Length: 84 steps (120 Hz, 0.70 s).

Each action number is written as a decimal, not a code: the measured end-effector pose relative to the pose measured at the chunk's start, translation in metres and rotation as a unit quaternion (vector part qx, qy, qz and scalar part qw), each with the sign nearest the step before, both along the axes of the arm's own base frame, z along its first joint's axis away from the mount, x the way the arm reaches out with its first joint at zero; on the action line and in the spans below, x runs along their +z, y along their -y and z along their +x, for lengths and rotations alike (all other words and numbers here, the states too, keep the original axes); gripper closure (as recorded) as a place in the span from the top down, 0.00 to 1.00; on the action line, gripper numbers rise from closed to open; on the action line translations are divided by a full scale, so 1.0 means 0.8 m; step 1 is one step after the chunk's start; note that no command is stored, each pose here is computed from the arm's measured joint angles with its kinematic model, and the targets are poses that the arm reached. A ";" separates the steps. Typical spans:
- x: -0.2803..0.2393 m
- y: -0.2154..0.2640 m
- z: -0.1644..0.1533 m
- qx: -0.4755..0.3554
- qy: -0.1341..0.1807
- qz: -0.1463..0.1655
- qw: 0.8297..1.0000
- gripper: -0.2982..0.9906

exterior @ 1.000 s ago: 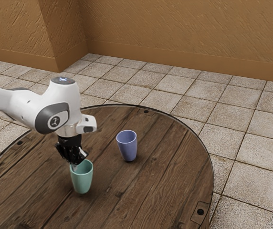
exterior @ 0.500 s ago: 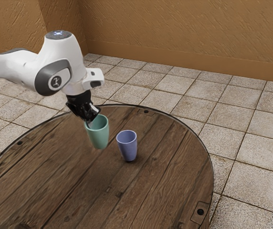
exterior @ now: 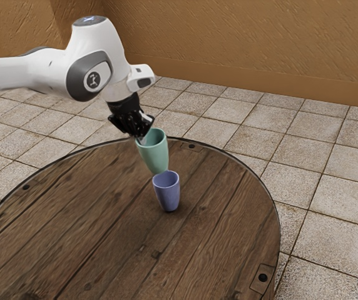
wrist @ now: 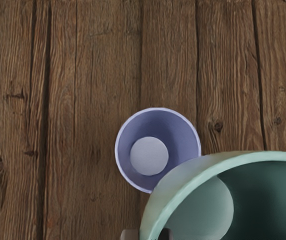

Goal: Place the left cup onto the right cup

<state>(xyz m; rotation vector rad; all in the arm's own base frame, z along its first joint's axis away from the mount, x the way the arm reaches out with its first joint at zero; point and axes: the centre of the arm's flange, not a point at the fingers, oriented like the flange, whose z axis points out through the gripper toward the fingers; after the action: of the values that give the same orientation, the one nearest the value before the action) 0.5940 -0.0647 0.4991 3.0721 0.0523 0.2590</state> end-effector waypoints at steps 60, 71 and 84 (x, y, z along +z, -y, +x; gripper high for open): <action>-0.035 -0.005 0.051 0.014 -0.053 0.000 0.998 0.16; -0.042 -0.005 0.054 0.014 -0.061 0.001 0.998 0.16; -0.047 -0.012 0.062 0.018 -0.065 0.002 0.998 0.16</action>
<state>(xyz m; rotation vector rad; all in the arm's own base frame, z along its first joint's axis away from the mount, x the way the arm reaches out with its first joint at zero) 0.6434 -0.0550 0.4614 3.0905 0.1143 0.0607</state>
